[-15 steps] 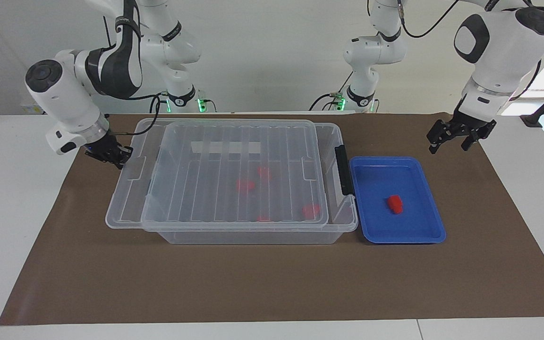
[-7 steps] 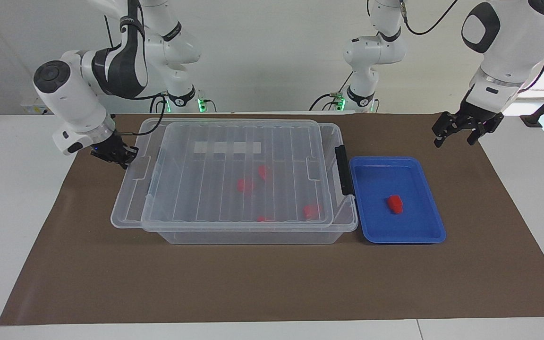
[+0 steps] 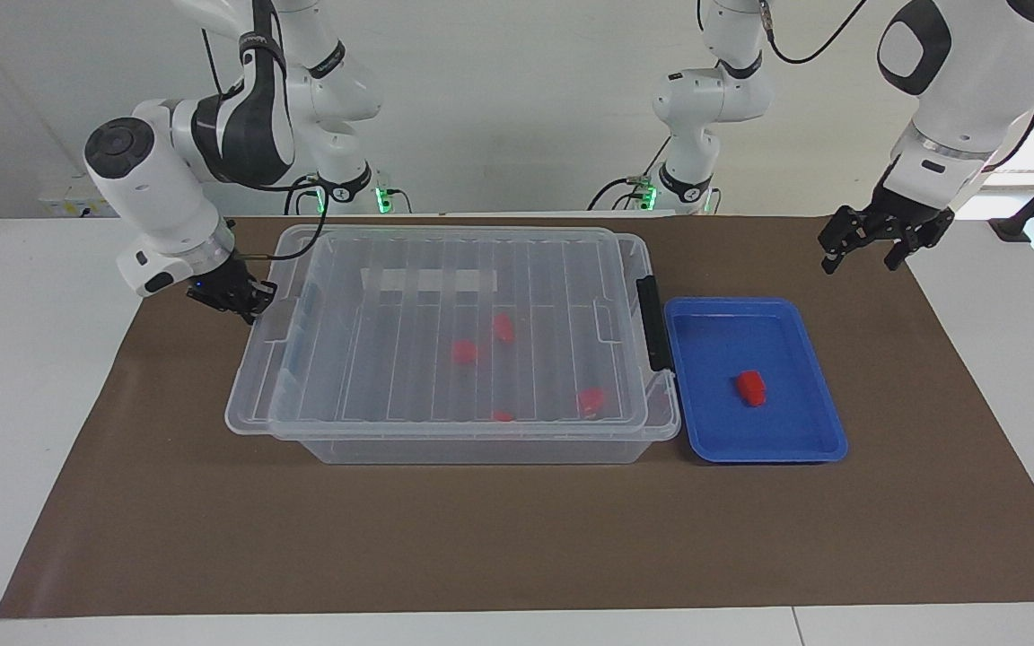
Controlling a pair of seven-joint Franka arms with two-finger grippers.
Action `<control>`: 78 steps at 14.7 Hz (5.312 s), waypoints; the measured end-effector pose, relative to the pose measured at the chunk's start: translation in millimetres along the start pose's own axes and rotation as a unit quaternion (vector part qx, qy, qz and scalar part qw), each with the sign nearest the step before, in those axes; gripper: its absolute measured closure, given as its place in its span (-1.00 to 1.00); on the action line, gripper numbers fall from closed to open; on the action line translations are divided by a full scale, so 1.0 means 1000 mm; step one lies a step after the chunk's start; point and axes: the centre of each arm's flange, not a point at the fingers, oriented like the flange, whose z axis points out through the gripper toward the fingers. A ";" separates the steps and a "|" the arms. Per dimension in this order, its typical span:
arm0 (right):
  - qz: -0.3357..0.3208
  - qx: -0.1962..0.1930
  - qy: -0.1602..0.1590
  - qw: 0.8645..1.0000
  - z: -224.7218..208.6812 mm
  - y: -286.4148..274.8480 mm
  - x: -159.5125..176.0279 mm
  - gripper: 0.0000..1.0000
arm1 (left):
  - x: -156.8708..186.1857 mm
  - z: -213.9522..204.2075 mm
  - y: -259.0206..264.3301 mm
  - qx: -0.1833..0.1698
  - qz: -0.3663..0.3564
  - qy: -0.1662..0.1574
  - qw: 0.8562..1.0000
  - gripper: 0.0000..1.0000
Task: Place red block in blue tray from box
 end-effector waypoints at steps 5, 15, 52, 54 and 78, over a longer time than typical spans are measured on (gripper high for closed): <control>0.005 0.000 0.001 1.000 -0.001 -0.008 -0.001 0.98 | -0.001 0.000 0.000 0.000 0.000 -0.003 1.000 -1.00; 0.012 -0.001 0.002 1.000 -0.002 -0.020 -0.003 0.98 | -0.001 0.001 0.000 0.000 -0.004 -0.005 1.000 -1.00; 0.038 0.000 -0.021 0.999 -0.141 0.008 -0.018 -1.00 | -0.001 0.001 0.001 -0.001 -0.003 -0.005 1.000 -1.00; 0.039 0.000 -0.019 0.999 -0.142 0.009 -0.018 -1.00 | -0.001 0.001 0.001 -0.001 -0.003 -0.005 1.000 -1.00; 0.014 0.002 0.003 1.000 -0.147 0.009 -0.013 -1.00 | -0.001 0.001 0.001 -0.001 -0.003 -0.005 1.000 -1.00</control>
